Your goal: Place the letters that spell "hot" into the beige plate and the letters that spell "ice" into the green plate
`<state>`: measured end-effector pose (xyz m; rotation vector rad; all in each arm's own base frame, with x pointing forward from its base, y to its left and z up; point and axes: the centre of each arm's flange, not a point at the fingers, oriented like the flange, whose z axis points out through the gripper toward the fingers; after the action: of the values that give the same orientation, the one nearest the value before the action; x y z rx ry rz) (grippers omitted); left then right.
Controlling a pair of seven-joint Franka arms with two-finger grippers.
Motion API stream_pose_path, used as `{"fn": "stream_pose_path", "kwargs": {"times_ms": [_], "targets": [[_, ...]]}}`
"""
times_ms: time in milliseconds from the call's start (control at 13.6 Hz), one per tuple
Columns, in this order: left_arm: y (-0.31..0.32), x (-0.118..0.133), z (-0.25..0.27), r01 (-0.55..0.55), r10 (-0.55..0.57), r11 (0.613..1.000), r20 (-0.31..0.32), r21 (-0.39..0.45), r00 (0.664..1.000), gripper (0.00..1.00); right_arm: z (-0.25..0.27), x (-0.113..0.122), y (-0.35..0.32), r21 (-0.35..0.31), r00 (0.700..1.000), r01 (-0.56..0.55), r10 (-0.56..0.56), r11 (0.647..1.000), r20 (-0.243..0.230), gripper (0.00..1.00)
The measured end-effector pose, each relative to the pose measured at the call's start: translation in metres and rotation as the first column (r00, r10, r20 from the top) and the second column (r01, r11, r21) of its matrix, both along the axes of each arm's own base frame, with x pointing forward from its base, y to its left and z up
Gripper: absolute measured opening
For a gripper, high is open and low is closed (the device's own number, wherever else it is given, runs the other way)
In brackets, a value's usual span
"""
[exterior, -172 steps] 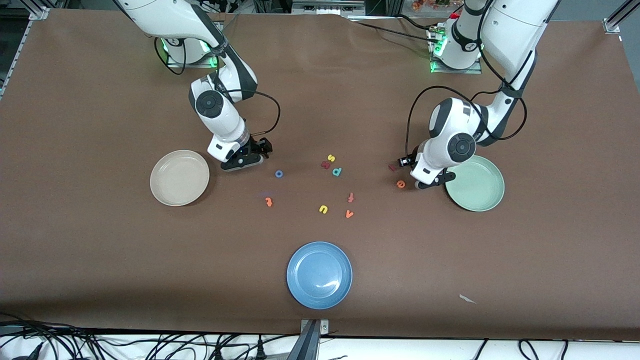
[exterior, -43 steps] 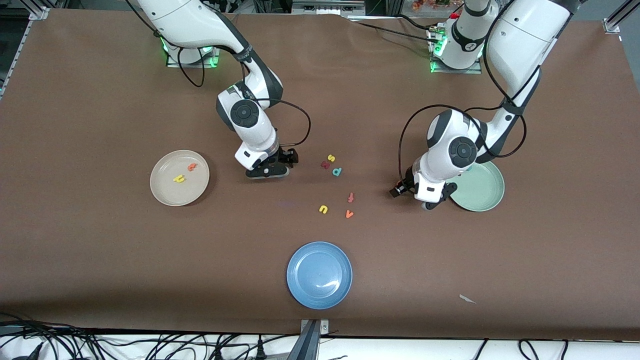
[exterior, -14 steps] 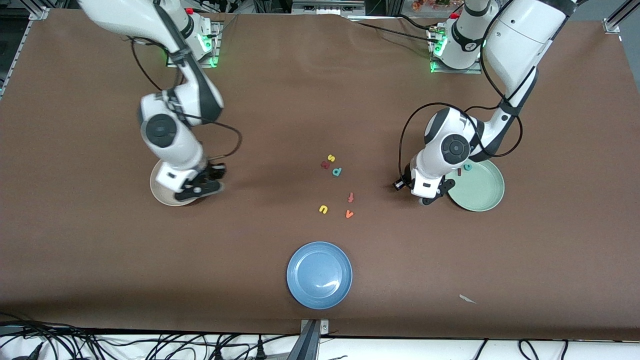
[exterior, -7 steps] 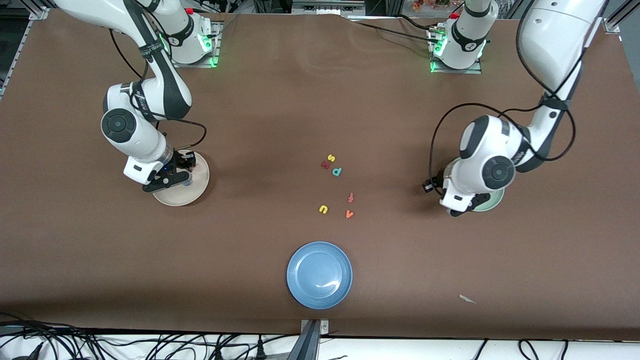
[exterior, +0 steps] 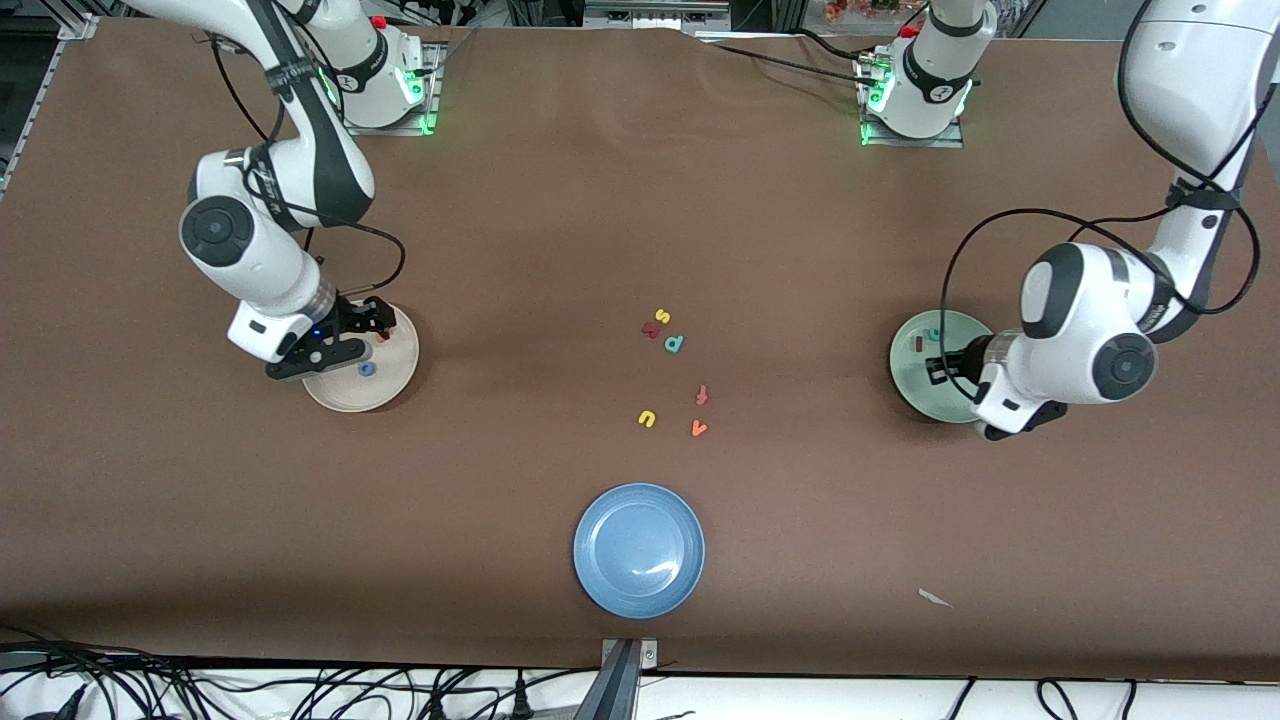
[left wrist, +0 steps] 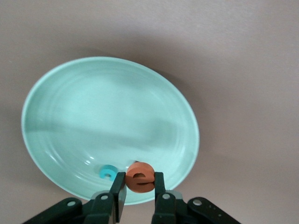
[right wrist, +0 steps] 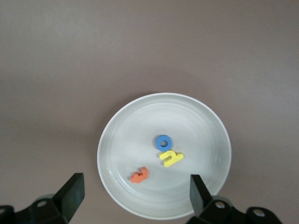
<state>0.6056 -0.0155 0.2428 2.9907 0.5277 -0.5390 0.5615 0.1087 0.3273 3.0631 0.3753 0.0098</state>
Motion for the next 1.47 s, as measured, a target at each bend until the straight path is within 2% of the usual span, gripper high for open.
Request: {"fn": "stream_pose_path", "kwargs": {"times_ms": [220,294,588,808,955,1249,1469], "targets": [[0.002,-0.003,-0.009,0.023,-0.023,1.000,-0.017,0.002,1.000,0.29,0.064,0.019,0.002,-0.001,0.999,0.048,-0.048,0.999,0.020,1.00],[0.001,-0.005,-0.013,0.029,-0.029,1.000,-0.023,0.004,0.999,0.35,0.086,0.025,0.003,-0.004,0.998,0.057,-0.057,0.998,0.009,1.00],[0.000,-0.006,-0.014,0.031,-0.031,1.000,-0.026,0.003,0.999,0.73,0.158,0.031,-0.010,0.000,0.997,0.070,-0.070,0.998,-0.042,1.00],[-0.002,0.002,0.009,0.037,-0.037,0.999,-0.006,0.008,0.999,1.00,0.195,0.031,-0.037,0.003,0.995,0.079,-0.079,0.997,-0.061,1.00],[-0.003,0.013,0.055,0.047,-0.047,0.999,0.004,0.020,0.999,1.00,0.204,0.032,-0.048,0.000,0.993,0.093,-0.093,0.996,-0.070,1.00],[-0.009,0.030,0.184,0.071,-0.072,0.997,0.014,0.032,0.997,1.00,0.219,0.033,-0.048,0.019,0.993,0.100,-0.098,0.995,-0.066,1.00],[0.000,0.035,0.267,0.058,-0.060,0.998,0.069,0.035,0.996,1.00,0.222,0.030,-0.045,0.043,0.990,0.105,-0.101,0.993,-0.100,1.00]]}}
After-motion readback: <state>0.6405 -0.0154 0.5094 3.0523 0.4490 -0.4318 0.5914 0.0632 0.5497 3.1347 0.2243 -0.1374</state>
